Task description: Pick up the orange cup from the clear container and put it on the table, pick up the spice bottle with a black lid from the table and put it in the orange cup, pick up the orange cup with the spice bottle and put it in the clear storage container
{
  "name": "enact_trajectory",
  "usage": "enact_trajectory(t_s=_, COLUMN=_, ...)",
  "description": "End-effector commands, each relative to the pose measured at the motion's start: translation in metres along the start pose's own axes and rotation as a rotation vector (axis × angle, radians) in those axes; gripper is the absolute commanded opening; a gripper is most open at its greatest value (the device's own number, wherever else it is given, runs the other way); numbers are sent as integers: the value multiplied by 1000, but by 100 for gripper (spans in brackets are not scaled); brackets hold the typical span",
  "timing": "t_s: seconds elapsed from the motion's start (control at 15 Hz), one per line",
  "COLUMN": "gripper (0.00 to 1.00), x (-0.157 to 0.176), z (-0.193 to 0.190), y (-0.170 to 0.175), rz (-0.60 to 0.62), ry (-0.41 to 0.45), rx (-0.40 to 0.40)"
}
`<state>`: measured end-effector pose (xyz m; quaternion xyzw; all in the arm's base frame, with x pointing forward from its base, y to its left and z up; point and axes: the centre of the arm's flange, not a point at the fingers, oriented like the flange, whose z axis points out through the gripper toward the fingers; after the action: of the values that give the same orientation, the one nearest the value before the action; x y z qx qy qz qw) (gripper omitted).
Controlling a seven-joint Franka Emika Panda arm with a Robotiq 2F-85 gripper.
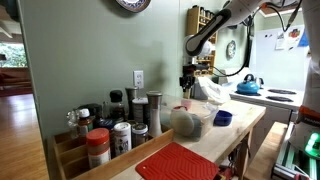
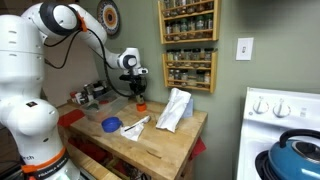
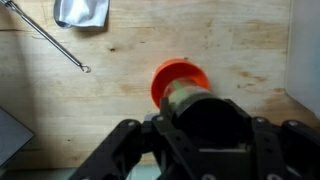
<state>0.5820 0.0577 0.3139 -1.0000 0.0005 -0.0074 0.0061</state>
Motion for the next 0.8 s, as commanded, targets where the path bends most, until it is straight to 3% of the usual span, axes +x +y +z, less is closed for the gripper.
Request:
enact_trajectory(t_s=0.0, gripper=30, x=2, z=17, y=3, rz=28, ry=16, rx=-20)
enact_trajectory(t_s=0.33, gripper=30, x=1, z=36, y=3, rz=51, ry=-23, rx=-21)
enact_trajectory(t_s=0.4, gripper=51, x=1, z=39, y=3, rz=55, ry=-26, rx=-21)
enact_trajectory(t_s=0.47, gripper=80, x=2, z=39, y=1, rz=78, ry=-46, rx=-17)
enact_trajectory(t_s=0.53, gripper=81, x=2, z=38, y=1, rz=96, ry=-61, rx=-5)
enact_trajectory(t_s=0.73, gripper=99, x=5, z=14, y=5, rz=135, ry=-5, rx=15)
